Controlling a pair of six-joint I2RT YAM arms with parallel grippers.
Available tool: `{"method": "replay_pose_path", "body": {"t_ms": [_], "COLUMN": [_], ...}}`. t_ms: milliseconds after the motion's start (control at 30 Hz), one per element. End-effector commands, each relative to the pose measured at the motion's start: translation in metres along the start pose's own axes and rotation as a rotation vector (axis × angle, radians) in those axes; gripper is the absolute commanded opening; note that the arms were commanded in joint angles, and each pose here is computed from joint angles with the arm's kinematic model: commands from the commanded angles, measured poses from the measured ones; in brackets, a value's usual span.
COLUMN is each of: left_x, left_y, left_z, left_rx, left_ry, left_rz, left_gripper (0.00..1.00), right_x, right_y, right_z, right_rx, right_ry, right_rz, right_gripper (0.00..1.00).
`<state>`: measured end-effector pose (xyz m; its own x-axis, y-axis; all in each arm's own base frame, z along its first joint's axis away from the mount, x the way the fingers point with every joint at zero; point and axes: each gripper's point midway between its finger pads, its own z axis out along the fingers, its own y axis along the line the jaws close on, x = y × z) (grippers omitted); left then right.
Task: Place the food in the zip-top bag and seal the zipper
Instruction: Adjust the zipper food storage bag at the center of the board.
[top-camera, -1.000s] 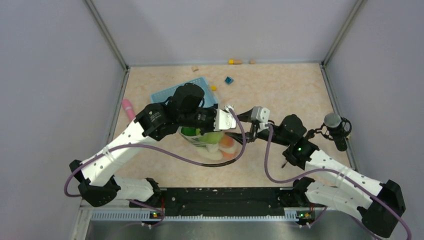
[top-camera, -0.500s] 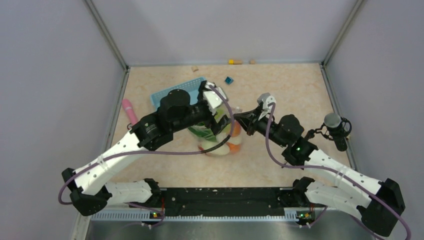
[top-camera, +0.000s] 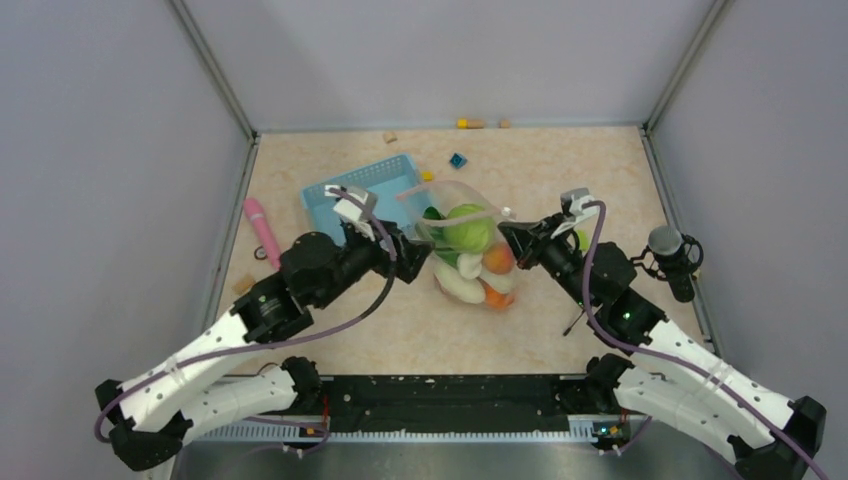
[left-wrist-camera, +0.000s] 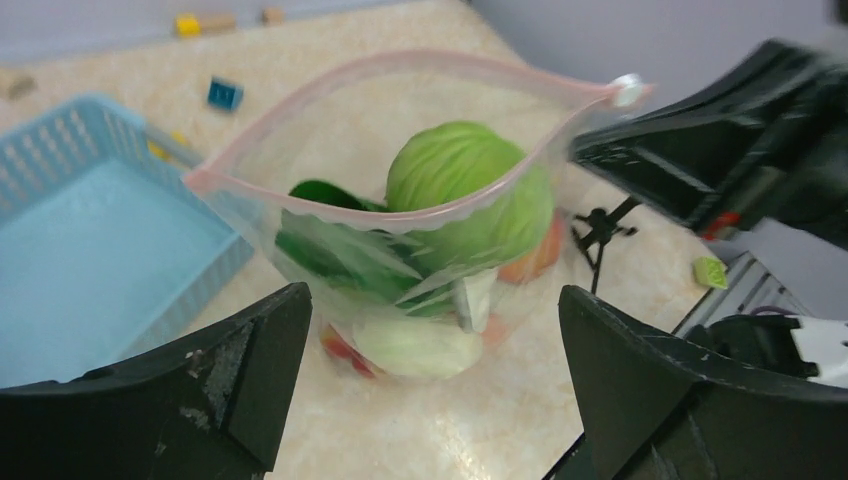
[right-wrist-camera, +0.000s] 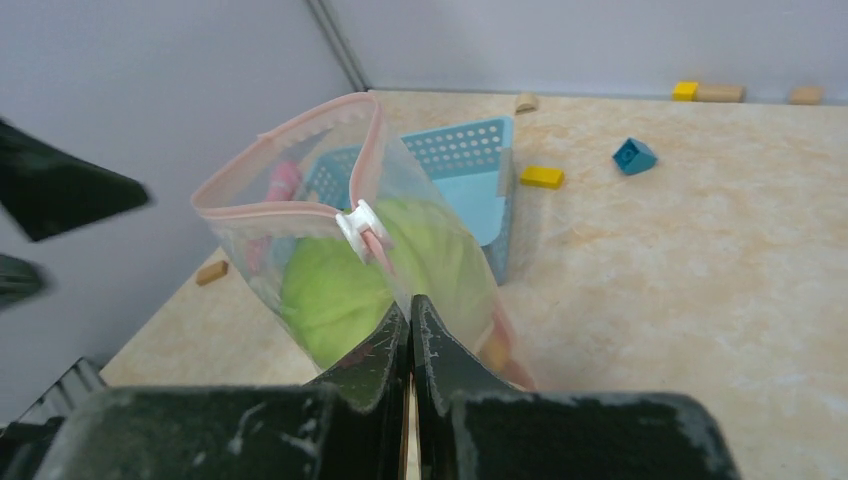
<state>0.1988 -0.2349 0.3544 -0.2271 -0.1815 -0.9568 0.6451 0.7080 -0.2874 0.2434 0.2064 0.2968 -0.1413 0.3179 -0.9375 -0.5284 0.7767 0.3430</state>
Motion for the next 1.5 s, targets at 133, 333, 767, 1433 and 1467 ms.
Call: {"method": "replay_pose_path", "body": {"t_ms": [133, 333, 767, 1433, 1467], "left_x": [0.063, 0.054, 0.075, 0.078, 0.078], "left_y": [0.048, 0.048, 0.005, 0.019, 0.020], "left_z": [0.060, 0.084, 0.107, 0.074, 0.073], "left_rx": [-0.322, -0.282, 0.132, 0.166, 0.166], "left_ry": [0.082, 0.021, 0.113, 0.064, 0.063], "left_rz": [-0.214, -0.217, -0.176, -0.100, -0.096], "left_gripper": [0.98, 0.98, 0.98, 0.98, 0.98], "right_x": [-0.010, 0.005, 0.033, 0.004, -0.001], "right_y": [0.071, 0.103, 0.139, 0.077, 0.077], "right_z": [-0.019, -0.035, -0.015, -0.061, -0.060], "right_rx": [-0.400, -0.625, -0.721, -0.646, -0.643], "right_ry": [-0.015, 0.028, 0.114, 0.094, 0.093], "right_rz": [0.068, 0.049, -0.023, -0.869, -0.893], "right_gripper": [0.00, 0.00, 0.09, 0.66, 0.67]}}
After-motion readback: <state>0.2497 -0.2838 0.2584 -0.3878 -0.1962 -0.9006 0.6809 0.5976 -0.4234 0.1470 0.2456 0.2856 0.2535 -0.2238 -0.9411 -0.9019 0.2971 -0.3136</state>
